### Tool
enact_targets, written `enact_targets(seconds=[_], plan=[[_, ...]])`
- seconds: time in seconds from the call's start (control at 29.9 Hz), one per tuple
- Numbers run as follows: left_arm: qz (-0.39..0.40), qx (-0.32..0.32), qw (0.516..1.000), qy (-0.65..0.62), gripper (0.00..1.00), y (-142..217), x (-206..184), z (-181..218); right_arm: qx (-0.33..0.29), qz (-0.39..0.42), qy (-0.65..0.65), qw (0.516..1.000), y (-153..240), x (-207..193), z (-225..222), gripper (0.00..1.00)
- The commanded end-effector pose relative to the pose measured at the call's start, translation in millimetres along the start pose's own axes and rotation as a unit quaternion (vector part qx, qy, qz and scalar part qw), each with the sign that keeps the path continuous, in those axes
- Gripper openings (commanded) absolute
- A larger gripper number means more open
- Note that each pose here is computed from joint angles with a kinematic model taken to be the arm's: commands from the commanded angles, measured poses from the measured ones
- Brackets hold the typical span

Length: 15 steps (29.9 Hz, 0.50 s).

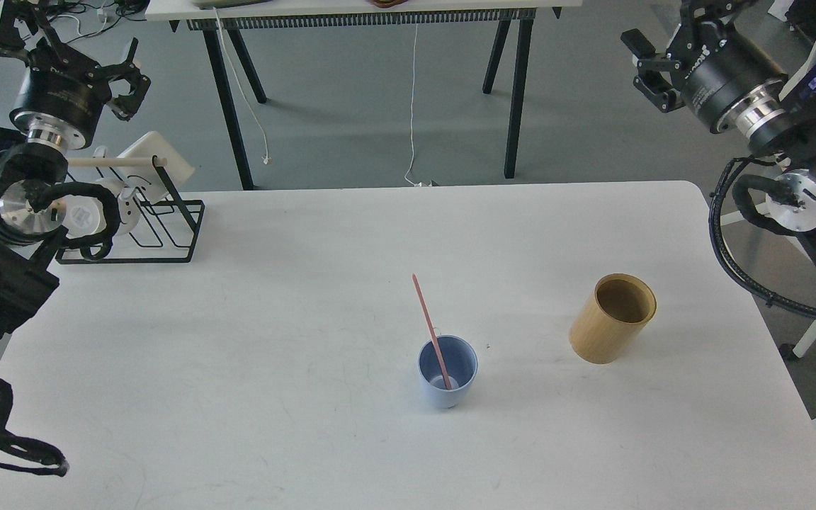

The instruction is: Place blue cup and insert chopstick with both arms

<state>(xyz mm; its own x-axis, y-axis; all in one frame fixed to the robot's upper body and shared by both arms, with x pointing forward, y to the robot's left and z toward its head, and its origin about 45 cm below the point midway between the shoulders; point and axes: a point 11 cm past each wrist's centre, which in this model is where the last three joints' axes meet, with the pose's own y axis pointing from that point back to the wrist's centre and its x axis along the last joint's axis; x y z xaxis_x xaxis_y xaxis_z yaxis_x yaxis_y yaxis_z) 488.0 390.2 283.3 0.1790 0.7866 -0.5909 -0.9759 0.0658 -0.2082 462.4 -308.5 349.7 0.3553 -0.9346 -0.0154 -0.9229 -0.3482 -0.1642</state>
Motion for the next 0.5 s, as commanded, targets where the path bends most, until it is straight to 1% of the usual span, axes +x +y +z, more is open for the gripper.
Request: enact_targets(seconds=[0.0, 0.1, 0.23, 0.37, 0.47], plan=[[-0.002, -0.002, 1.000, 0.003, 1.00, -1.8, -2.8, -0.5, 0.007, 0.052, -0.053, 0.997, 5.3, 32.1, 2.0, 1.00], [-0.001, -0.005, 1.000, 0.008, 1.00, -1.9, -2.4, -0.2, 0.019, 0.082, -0.104, 0.991, 8.5, 50.9, 3.9, 1.00], [0.006, -0.017, 0.999, 0.030, 1.00, -2.3, -1.2, 2.7, 0.025, 0.091, -0.201, 0.975, 6.6, 52.2, 28.0, 1.00], [0.008, -0.019, 0.999, 0.033, 1.00, -2.2, -0.9, 3.2, 0.023, 0.105, -0.236, 0.966, 12.5, 65.6, 49.1, 1.00], [0.008, -0.020, 0.999, 0.033, 1.00, -2.2, -0.9, 3.4, 0.041, 0.103, -0.271, 0.956, 9.2, 65.1, 55.2, 1.00]])
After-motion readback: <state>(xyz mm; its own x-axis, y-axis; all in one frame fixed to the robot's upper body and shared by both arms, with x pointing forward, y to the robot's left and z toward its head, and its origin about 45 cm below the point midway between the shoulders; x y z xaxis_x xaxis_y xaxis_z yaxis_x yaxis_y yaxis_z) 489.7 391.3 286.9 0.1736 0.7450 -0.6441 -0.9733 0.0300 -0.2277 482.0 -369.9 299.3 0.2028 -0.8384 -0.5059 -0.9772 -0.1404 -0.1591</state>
